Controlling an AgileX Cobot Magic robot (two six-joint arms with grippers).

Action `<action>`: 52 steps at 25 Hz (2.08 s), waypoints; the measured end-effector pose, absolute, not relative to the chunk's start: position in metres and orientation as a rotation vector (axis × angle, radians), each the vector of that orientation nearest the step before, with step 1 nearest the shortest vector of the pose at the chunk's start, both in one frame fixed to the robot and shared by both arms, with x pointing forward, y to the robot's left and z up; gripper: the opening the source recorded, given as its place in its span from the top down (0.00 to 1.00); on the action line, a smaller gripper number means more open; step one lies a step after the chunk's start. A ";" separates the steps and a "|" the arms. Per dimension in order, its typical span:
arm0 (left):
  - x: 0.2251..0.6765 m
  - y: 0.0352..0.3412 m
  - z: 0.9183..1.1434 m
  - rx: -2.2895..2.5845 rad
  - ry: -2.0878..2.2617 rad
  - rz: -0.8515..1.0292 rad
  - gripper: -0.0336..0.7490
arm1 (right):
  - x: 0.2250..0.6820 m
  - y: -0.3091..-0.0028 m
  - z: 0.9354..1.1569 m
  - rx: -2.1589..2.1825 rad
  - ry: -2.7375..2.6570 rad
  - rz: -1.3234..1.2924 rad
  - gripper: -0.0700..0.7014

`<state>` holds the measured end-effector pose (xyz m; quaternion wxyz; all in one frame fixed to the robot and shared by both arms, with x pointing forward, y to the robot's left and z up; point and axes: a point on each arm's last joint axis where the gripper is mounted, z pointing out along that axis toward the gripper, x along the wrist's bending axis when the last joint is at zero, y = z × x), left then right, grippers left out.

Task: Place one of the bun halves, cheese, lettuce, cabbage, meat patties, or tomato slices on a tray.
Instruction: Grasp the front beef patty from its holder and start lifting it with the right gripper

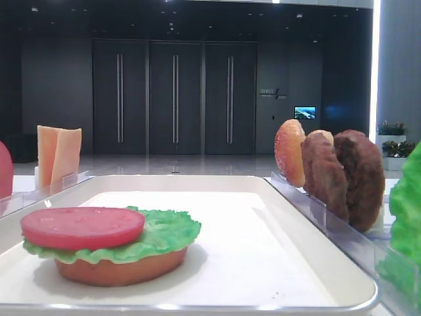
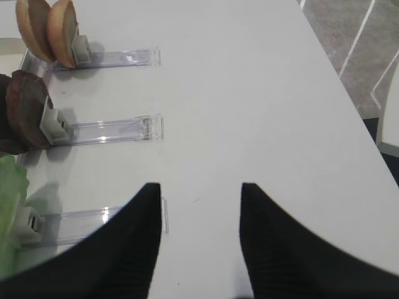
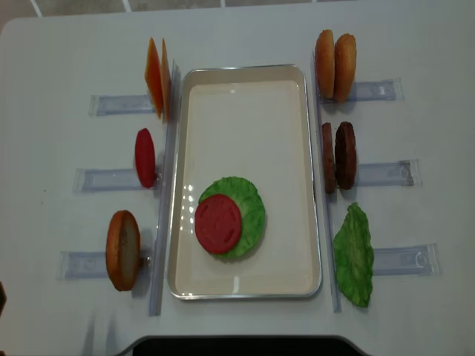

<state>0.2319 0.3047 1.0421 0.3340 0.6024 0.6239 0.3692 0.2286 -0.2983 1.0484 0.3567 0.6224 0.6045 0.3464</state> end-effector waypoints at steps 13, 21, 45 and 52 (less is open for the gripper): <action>0.232 0.305 1.042 1.573 1.629 0.964 0.60 | 0.258 -0.299 1.068 1.713 1.664 0.790 0.53; 0.232 0.305 1.042 1.573 1.629 0.964 0.60 | 0.320 -0.297 1.100 1.865 1.803 0.695 0.53; 0.232 0.305 1.042 1.573 1.629 0.964 0.60 | 0.485 -0.300 1.093 2.060 2.088 0.391 0.53; 0.232 0.305 1.042 1.573 1.629 0.964 0.60 | 0.486 -0.291 1.094 2.054 2.122 0.419 0.53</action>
